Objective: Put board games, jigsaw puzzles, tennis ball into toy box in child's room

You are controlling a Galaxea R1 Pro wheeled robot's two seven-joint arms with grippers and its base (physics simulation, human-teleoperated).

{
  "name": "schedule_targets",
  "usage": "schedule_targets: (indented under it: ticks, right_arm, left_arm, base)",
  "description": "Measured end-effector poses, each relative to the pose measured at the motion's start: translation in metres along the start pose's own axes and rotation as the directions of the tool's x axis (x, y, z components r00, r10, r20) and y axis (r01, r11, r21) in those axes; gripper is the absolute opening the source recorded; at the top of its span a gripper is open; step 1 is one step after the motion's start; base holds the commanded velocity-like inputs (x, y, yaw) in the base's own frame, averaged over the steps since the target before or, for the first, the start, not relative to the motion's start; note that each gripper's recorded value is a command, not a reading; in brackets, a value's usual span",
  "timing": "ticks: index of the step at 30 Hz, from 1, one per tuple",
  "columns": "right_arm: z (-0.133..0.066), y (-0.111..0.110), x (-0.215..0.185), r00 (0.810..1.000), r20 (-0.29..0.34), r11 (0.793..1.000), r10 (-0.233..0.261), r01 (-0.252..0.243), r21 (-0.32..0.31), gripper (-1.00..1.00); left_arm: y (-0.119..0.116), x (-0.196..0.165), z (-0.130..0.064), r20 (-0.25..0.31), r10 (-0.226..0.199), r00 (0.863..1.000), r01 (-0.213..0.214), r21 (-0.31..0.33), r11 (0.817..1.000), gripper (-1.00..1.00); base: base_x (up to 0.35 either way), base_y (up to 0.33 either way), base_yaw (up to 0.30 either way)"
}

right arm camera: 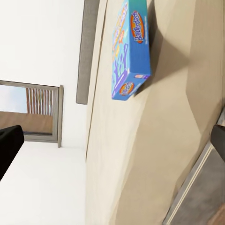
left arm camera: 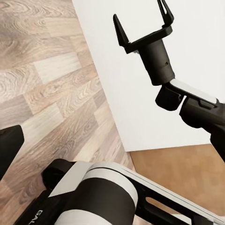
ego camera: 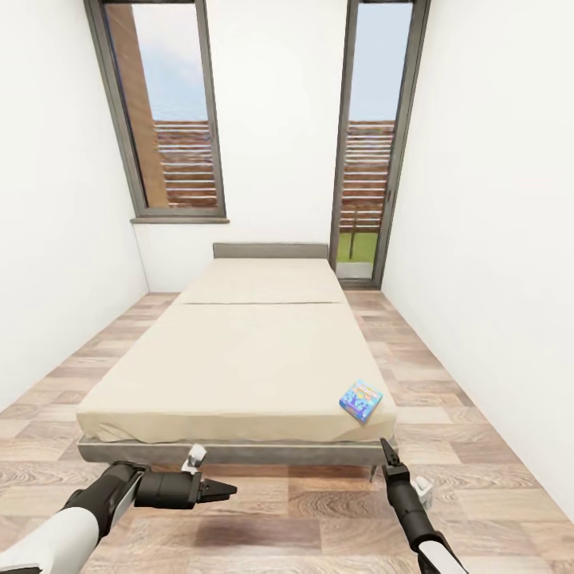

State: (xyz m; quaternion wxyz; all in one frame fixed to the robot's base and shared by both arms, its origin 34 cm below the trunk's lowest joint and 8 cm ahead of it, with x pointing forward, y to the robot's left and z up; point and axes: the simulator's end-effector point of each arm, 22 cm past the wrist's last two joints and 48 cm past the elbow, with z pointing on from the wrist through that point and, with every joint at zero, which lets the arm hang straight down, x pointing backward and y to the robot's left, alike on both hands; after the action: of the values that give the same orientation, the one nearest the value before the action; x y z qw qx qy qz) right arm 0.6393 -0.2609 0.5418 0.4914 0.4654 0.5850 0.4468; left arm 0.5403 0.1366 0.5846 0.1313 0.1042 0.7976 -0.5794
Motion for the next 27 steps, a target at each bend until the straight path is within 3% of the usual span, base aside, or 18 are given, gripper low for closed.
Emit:
schedule_targets:
  ticks: [5,14,27]
  right_arm:
    - [-0.001,-0.010,0.002,1.000,0.000,1.000,0.000,0.000,-0.001,1.00]
    - [-0.001,-0.010,0.003,0.999,-0.030,0.999,0.033,-0.033,-0.004,1.00]
    - [-0.003,-0.013,-0.009,0.999,-0.019,0.999,0.040,-0.040,0.001,1.00]
  left_arm:
    - [0.008,0.006,0.004,-0.001,0.000,1.000,0.000,0.001,1.000,1.00]
    - [0.007,0.005,0.005,0.003,0.000,1.000,0.000,0.006,1.000,1.00]
    - [0.010,0.005,0.005,0.003,0.000,1.000,0.000,-0.005,1.000,1.00]
  base:
    - [0.000,0.000,0.000]
    - [0.000,0.000,0.000]
    - [0.084,0.000,0.000]
